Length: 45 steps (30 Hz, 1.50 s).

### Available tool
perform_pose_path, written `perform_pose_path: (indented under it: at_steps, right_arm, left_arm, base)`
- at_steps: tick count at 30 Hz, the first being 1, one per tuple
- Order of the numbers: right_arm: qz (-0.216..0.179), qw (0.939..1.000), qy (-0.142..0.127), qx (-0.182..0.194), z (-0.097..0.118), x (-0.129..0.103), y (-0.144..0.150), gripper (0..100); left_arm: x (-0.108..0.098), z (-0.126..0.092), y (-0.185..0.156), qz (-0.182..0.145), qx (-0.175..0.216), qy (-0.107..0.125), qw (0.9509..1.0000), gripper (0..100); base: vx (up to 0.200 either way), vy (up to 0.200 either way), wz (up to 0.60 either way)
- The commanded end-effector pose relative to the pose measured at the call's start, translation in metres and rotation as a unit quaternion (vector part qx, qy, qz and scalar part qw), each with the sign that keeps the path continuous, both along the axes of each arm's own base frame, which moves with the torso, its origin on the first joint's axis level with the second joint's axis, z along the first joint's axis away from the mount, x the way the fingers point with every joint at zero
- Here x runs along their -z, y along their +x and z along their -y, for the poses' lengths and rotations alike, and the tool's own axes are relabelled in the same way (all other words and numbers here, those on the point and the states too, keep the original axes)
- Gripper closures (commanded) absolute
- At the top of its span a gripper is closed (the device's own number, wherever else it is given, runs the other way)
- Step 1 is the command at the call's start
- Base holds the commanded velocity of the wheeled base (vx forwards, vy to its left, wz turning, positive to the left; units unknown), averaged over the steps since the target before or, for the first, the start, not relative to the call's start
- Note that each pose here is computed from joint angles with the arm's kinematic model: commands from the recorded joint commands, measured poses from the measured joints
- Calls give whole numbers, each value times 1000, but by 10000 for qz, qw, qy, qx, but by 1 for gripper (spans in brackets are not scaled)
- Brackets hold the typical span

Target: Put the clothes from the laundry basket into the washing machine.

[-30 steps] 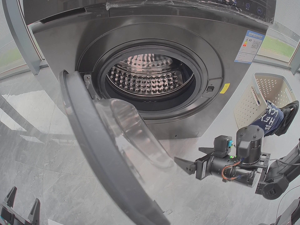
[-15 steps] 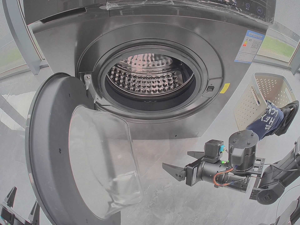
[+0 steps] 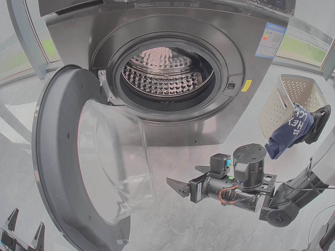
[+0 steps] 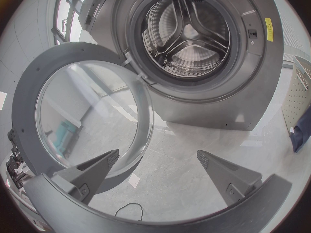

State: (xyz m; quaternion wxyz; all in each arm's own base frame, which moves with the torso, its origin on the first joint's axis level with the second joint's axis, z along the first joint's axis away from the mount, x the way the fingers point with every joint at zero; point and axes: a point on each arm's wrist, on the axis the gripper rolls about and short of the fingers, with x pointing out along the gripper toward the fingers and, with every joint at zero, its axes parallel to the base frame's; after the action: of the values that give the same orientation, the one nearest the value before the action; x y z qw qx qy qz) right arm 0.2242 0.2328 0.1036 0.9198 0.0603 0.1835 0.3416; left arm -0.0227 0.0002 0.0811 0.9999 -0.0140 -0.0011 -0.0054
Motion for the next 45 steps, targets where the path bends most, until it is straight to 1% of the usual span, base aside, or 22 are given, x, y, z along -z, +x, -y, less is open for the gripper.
perform_pose_path:
  at_steps: [1, 3, 6, 8, 9, 11, 15, 19, 20, 23, 26, 28, 29, 30, 31, 34, 35, 37, 43, 45]
  right_arm:
    - [-95, 9998, -107, -153, -16, 14, 1, 0]
    - [-99, 9996, -114, -253, -24, 17, -1, 0]
    - [-62, 9994, -53, -340, -34, 17, -1, 0]
    - [-57, 9993, -47, -355, -35, 17, -1, 0]
    - [34, 9990, 56, -447, -42, 15, -4, 0]
    - [94, 9987, 126, -486, -44, 13, -6, 0]
    - [176, 9988, 229, -407, -44, 8, 1, 0]
    - [185, 9990, 230, -340, -43, 7, 8, 0]
    - [155, 9994, 185, -257, -42, 12, 15, 0]
    - [139, 9996, 147, -177, -44, 20, 27, 0]
    - [174, 9995, 176, -179, -52, 24, 35, 0]
    - [194, 9994, 199, -217, -58, 24, 36, 0]
    - [214, 9992, 223, -263, -65, 27, 37, 0]
    - [214, 9992, 223, -263, -66, 27, 38, 0]
    - [258, 9986, 276, -378, -78, 29, 37, 0]
    - [340, 9974, 399, -504, -93, 28, 34, 0]
    - [346, 9973, 404, -504, -93, 28, 34, 0]
    - [458, 9964, 529, -481, -97, 22, 39, 0]
    - [587, 9951, 671, -434, -102, 11, 49, 0]
    - [563, 9952, 651, -472, -111, 14, 53, 0]
  left_arm:
    - [5, 0, 0, -4, -1, -5, 10000, 0]
    - [5, 0, 0, -4, -1, -5, 10000, 0]
    - [5, 0, 0, -4, -1, -5, 10000, 0]
    - [5, 0, 0, -4, -1, -5, 10000, 0]
    - [5, 0, 0, -4, -1, -5, 10000, 0]
    - [5, 0, 0, 4, -1, -5, 10000, 0]
    - [5, 0, 0, -4, -1, -5, 10000, 0]
    - [5, 0, 0, -4, -1, -5, 10000, 0]
    - [5, 0, 0, -4, -1, -5, 10000, 0]
    - [5, 0, 0, -4, -1, -5, 10000, 0]
    - [5, 0, 0, -4, -8, -13, 10000, 0]
    - [5, 0, 0, -4, -1, -13, 10000, 0]
    - [5, 0, 0, 3, -1, -13, 10000, 0]
    - [5, 0, 0, -4, -1, -13, 10000, 0]
    - [5, 0, 0, -4, -1, -21, 10000, 0]
    - [5, 0, 0, -4, -1, -21, 10000, 0]
    - [5, 0, 0, -4, -1, -21, 10000, 0]
    - [5, 0, 0, 3, -1, -21, 10000, 0]
    - [5, 0, 0, -4, -1, -13, 10000, 0]
    - [5, 0, 0, -4, -1, -13, 10000, 0]
  base:
    - [0, 0, 0]
    - [0, 0, 0]
    - [0, 0, 0]
    - [0, 0, 0]
    - [0, 0, 0]
    - [0, 0, 0]
    - [0, 0, 0]
    - [0, 0, 0]
    - [0, 0, 0]
    - [-200, 0, 0]
    - [-200, 0, 0]
    - [0, 0, 0]
    - [0, 0, 0]
    - [0, 0, 0]
    - [0, 0, 0]
    - [0, 0, 0]
    - [0, 0, 0]
    - [0, 0, 0]
    - [0, 0, 0]
    - [0, 0, 0]
